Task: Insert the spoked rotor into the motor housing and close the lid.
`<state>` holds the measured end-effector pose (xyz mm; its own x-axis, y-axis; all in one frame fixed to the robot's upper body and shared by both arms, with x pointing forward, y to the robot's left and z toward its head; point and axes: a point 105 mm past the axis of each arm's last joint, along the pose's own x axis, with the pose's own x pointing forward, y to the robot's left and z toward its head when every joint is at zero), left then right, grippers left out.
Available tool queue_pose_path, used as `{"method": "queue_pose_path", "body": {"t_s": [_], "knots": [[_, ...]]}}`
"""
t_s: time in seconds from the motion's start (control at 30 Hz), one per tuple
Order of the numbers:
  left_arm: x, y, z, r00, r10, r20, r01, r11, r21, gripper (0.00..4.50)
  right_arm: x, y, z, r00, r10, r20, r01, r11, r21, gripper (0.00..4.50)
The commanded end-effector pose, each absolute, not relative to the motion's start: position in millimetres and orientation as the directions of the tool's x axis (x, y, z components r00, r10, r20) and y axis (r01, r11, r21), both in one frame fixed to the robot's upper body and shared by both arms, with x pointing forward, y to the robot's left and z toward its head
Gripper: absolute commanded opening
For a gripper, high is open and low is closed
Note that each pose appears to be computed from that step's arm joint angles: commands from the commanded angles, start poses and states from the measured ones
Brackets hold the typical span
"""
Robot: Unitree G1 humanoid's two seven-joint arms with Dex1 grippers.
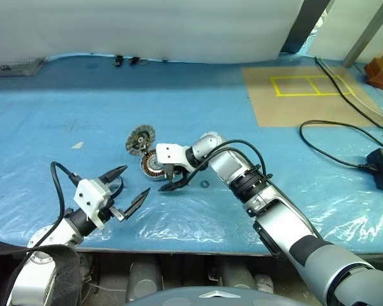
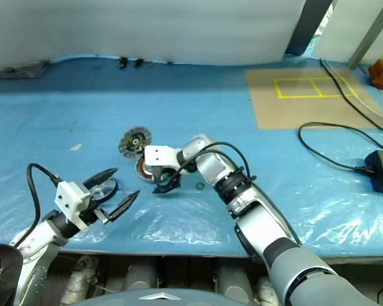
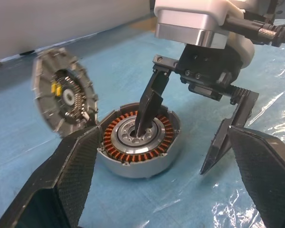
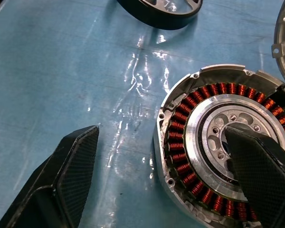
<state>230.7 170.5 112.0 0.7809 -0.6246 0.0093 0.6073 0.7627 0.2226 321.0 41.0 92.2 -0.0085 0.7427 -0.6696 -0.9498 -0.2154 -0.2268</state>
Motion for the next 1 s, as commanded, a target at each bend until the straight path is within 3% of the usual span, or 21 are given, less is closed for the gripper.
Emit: {"method": "queue_pose_path", "body": {"t_s": [0.03,0.3,0.47,0.53,0.73,0.83,1.0], "knots": [[233.7,171.8,120.3,0.777,-0.628,0.032,0.604,0.760,0.239,4.50,311.6,43.5,110.2,-0.049,0.766,-0.641,-0.938,-0.255,-0.234,4.45],[234.4,177.4,124.0,0.797,-0.602,0.052,0.574,0.781,0.246,4.50,313.5,46.6,141.0,0.005,0.833,-0.554,-0.880,-0.259,-0.397,4.45],[230.6,183.2,124.6,0.817,-0.574,0.054,0.546,0.800,0.249,4.50,313.5,44.6,149.7,-0.018,0.886,-0.463,-0.890,-0.225,-0.396,4.45],[228.9,183.8,124.9,0.822,-0.567,0.057,0.539,0.807,0.242,4.50,316.3,43.5,159.6,0.000,0.931,-0.366,-0.902,-0.158,-0.403,4.45],[224.4,178.1,121.0,0.831,-0.552,0.071,0.523,0.818,0.239,4.50,344.3,23.5,194.7,0.192,0.978,-0.077,-0.897,0.143,-0.419,4.45],[222.6,176.5,121.0,0.833,-0.546,0.082,0.519,0.825,0.221,4.50,347.2,5.0,190.8,0.238,0.970,-0.047,-0.876,0.193,-0.442,4.45],[222.4,171.7,114.7,0.831,-0.553,0.064,0.531,0.822,0.206,4.50,342.3,-39.7,153.6,0.274,0.956,-0.107,-0.908,0.221,-0.356,4.45]]}}
